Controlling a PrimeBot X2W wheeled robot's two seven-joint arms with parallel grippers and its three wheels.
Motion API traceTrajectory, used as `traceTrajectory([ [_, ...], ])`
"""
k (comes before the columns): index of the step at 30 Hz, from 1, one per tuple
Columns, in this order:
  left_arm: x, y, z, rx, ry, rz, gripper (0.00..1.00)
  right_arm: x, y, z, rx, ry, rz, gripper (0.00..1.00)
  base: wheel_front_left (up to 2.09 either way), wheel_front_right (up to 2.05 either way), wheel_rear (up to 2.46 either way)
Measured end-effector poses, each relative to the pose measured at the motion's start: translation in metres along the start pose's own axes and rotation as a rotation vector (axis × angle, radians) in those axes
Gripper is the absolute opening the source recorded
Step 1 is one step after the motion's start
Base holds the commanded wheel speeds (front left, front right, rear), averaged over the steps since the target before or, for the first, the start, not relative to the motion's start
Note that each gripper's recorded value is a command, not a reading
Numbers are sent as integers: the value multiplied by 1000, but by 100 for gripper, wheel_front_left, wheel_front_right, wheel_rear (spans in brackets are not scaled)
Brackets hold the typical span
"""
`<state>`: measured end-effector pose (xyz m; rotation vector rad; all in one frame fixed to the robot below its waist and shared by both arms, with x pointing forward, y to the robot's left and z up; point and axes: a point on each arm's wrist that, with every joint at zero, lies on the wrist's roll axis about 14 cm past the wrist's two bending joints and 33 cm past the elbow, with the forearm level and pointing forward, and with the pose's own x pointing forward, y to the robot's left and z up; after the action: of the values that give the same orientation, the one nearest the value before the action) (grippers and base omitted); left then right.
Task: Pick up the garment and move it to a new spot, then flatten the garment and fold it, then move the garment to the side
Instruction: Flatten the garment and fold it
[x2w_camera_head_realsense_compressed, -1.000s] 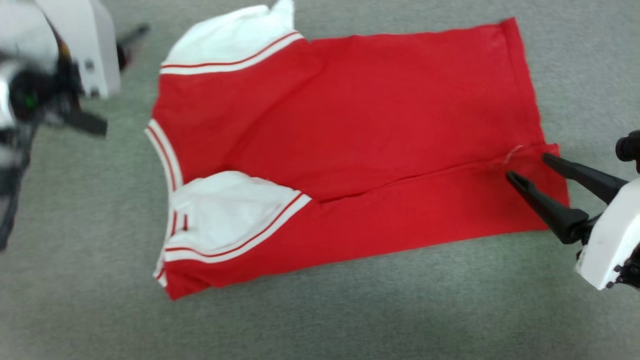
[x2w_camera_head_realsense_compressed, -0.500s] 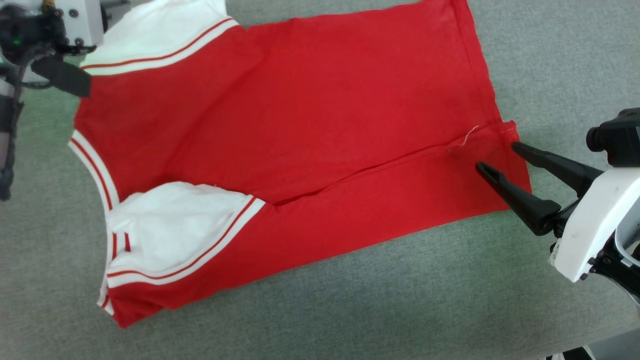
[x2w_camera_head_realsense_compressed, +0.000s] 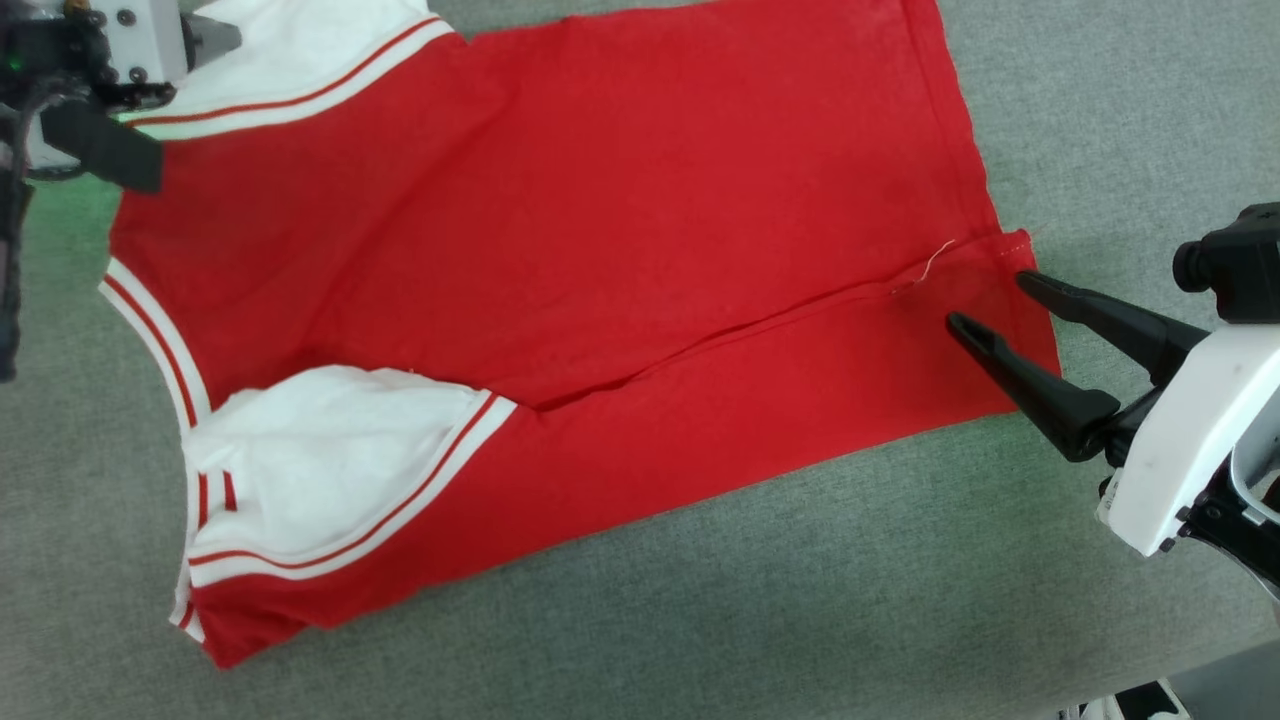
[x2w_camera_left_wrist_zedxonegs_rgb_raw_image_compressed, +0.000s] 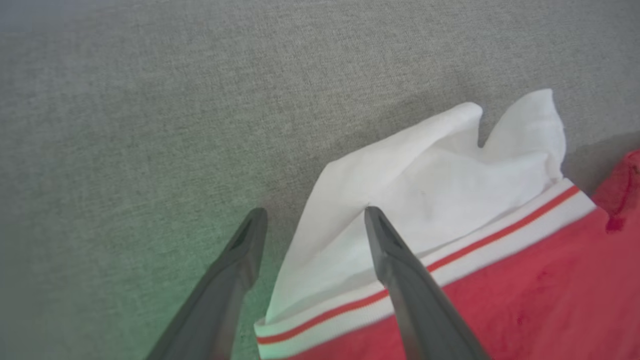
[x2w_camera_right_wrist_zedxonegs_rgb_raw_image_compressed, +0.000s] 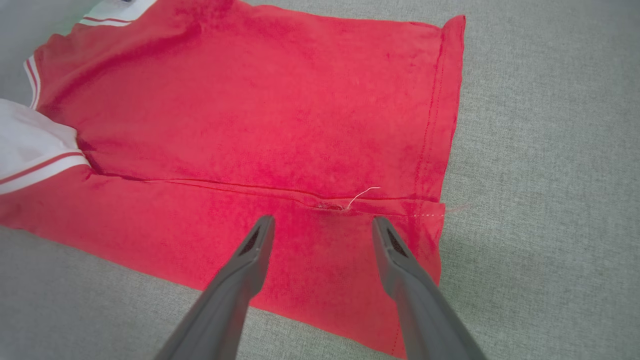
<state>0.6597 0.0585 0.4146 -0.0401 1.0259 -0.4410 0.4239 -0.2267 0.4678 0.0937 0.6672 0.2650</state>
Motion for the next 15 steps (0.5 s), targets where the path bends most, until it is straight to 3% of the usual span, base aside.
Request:
traceTrajectory([
  [8,13,-7,-6,-22,26,-39,100,4,-3,-4,5,13,-2,100,0,0,0],
  [9,14,-8,-5,-27,24,-45,82,4,-3,-3,4,13,-3,100,0,0,0],
  [10,14,-8,-4,-30,18,-50,54,4,-4,-2,4,12,-3,100,0,0,0],
  [11,15,-8,-4,-34,15,-51,35,5,-4,-1,2,9,-4,100,0,0,0],
  [12,16,-8,-3,-35,14,-51,0,5,-5,1,1,5,-4,100,0,0,0],
  [15,17,-8,-3,-37,4,-55,0,7,-5,4,3,2,1,100,0,0,0],
])
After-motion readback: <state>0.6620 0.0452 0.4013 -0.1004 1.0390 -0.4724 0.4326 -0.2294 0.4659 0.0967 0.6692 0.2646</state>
